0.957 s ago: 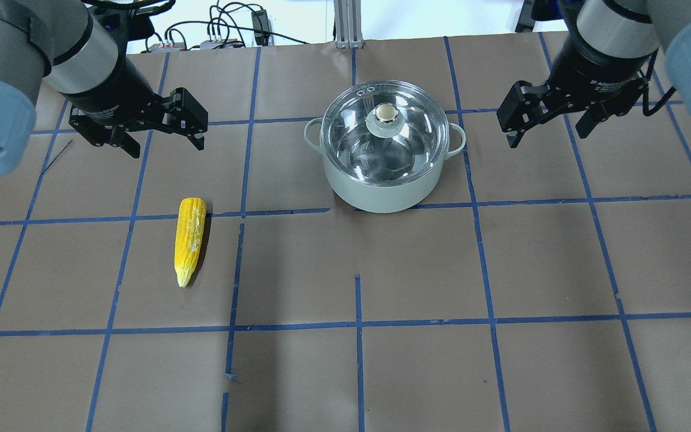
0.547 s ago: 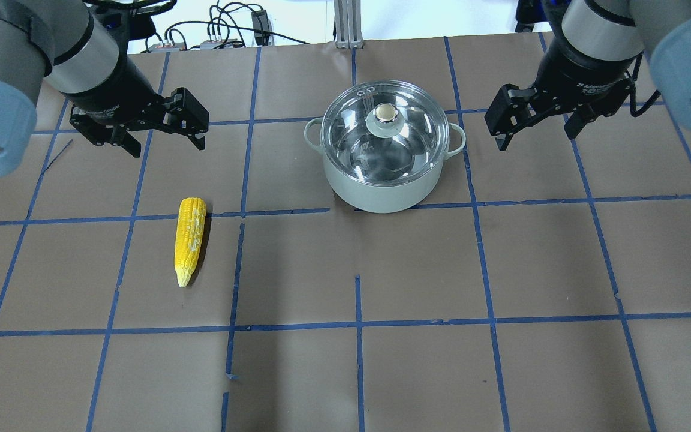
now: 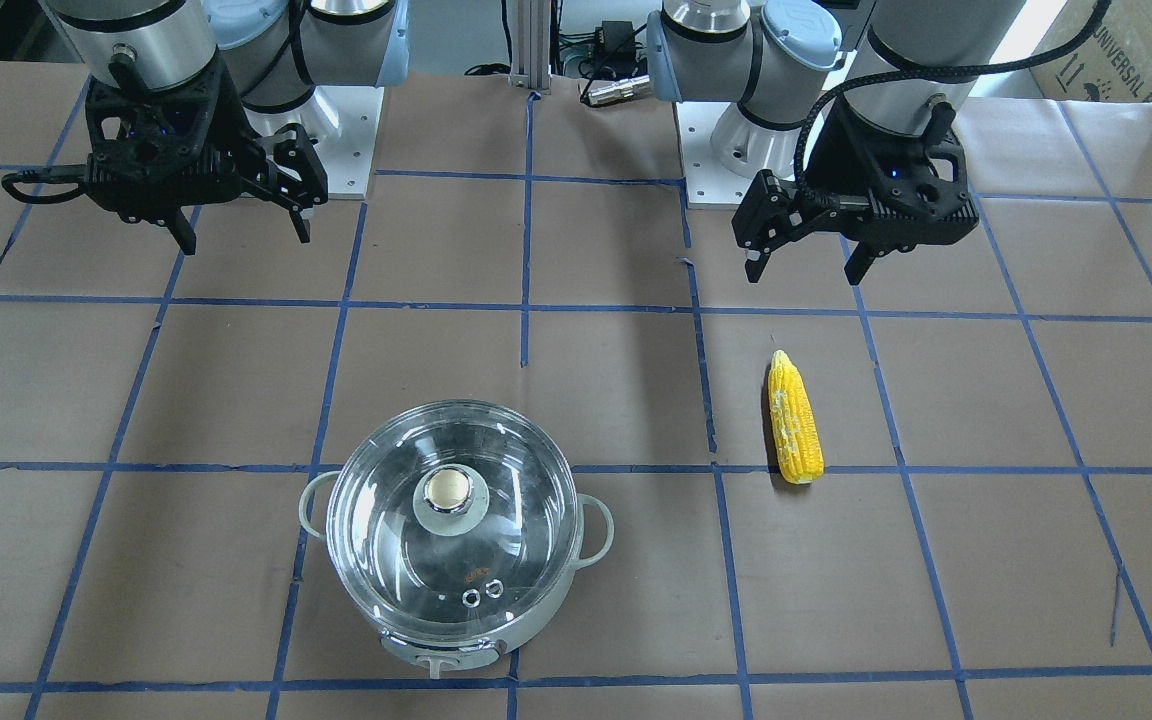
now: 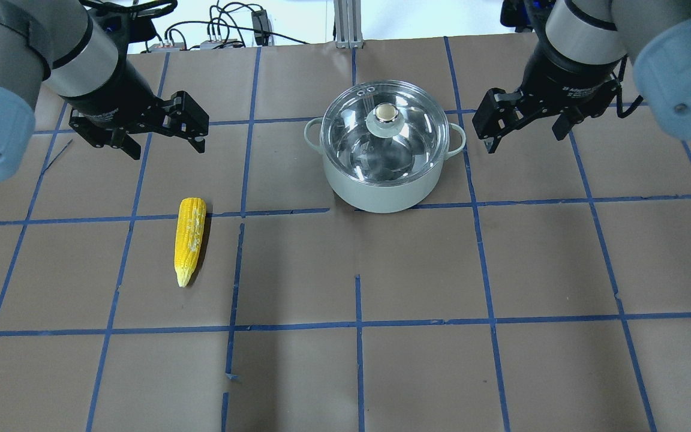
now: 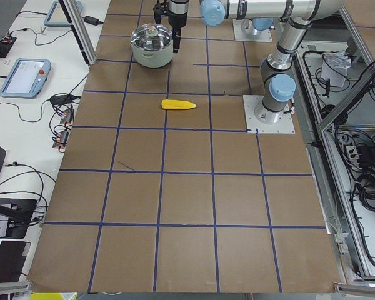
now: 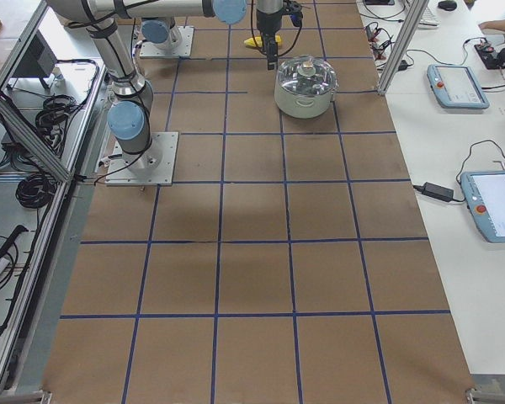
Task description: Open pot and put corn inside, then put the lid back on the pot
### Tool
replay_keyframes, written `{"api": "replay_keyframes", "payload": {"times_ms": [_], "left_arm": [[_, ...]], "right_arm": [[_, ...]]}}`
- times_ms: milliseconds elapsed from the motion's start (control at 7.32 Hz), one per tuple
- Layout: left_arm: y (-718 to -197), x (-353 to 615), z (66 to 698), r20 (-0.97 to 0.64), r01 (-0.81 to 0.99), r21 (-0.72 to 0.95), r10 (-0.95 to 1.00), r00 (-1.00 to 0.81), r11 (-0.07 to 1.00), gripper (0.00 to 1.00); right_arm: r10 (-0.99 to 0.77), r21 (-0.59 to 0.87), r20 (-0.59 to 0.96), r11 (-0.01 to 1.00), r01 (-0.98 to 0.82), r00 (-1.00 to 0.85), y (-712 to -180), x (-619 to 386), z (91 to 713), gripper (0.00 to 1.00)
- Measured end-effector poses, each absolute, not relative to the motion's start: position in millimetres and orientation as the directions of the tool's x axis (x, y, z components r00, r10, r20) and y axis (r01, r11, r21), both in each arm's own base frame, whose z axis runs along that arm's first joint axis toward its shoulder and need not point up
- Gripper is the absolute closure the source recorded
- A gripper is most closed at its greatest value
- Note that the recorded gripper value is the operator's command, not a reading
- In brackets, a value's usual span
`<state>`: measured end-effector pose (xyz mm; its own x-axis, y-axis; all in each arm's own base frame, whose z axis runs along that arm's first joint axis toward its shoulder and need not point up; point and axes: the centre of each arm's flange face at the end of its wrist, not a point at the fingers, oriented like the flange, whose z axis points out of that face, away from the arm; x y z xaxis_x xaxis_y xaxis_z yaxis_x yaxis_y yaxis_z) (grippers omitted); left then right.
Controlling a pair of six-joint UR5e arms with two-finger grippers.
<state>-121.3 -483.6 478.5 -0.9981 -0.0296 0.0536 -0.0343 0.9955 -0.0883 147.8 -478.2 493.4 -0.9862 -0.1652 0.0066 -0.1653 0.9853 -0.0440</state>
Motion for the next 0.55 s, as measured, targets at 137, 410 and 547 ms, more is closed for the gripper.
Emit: {"api": "replay_keyframes", "payload": {"times_ms": [137, 410, 547], "left_arm": [[-481, -119, 478, 0.049, -0.017, -0.087, -0.012, -0.999, 0.996, 0.0], [-474, -104, 469, 0.039, 0.03, -0.075, 0.033, -0.999, 0.997, 0.0], [-470, -98, 461, 0.04, 0.038, -0.059, 0.041, -0.998, 0.998, 0.0]], "right_arm": [[-0.167, -0.055, 0.007, 0.984, -0.167, -0.986, -486, 150, 488, 0.01], [-0.164, -0.094, 0.008, 0.982, -0.164, -0.986, -510, 172, 472, 0.01], [-0.155, -0.116, 0.006, 0.981, -0.154, -0.988, -526, 192, 463, 0.01]]}}
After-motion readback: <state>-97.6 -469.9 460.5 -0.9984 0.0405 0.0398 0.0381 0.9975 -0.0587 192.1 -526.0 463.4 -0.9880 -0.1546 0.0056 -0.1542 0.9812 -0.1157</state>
